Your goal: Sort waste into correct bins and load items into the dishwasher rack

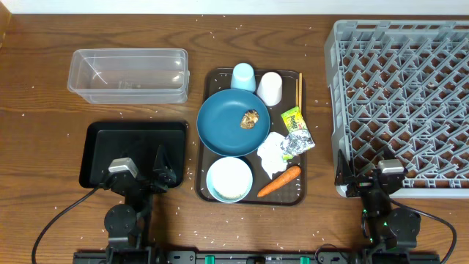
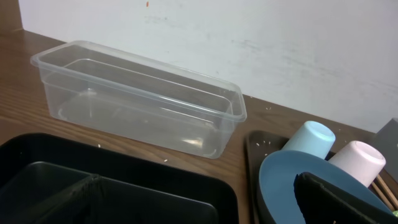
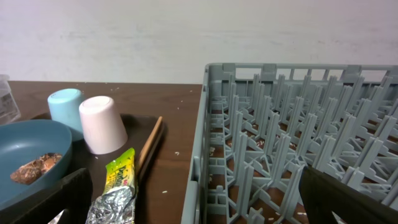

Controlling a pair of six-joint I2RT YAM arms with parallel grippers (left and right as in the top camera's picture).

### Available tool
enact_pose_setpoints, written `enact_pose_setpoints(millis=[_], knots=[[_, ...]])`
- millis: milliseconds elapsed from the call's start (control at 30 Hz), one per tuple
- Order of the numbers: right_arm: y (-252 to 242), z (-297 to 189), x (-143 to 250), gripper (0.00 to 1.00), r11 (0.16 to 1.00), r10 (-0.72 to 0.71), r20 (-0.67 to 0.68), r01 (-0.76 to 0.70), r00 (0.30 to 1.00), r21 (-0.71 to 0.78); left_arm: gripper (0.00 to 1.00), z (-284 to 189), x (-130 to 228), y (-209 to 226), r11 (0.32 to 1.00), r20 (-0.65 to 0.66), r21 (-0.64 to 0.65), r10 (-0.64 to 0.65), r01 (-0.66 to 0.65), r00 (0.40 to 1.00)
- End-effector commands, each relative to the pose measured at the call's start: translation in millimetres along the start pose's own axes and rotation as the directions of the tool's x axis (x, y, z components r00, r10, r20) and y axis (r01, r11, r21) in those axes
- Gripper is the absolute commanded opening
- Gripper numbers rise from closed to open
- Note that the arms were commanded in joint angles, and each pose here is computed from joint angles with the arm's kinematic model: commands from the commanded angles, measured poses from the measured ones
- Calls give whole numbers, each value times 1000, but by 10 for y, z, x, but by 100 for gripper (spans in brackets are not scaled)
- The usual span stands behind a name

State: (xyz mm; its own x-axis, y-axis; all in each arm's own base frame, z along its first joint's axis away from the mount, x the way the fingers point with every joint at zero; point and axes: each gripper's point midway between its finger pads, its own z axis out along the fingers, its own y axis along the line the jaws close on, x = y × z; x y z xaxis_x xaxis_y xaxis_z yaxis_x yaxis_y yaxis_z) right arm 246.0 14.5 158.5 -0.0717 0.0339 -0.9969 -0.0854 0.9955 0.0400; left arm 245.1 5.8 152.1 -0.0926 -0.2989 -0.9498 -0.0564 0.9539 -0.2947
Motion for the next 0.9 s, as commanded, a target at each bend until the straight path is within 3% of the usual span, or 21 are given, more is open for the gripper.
enact_pose_setpoints(millis=[0, 867], knots=[[-35, -3, 2, 99, 1000, 3, 1, -3, 1000, 15, 98, 5, 136, 74, 999, -42, -29, 13, -14, 999], [-35, -3, 2, 99, 1000, 3, 1, -3, 1000, 15, 98, 5, 136, 74, 999, -42, -29, 13, -14, 999]])
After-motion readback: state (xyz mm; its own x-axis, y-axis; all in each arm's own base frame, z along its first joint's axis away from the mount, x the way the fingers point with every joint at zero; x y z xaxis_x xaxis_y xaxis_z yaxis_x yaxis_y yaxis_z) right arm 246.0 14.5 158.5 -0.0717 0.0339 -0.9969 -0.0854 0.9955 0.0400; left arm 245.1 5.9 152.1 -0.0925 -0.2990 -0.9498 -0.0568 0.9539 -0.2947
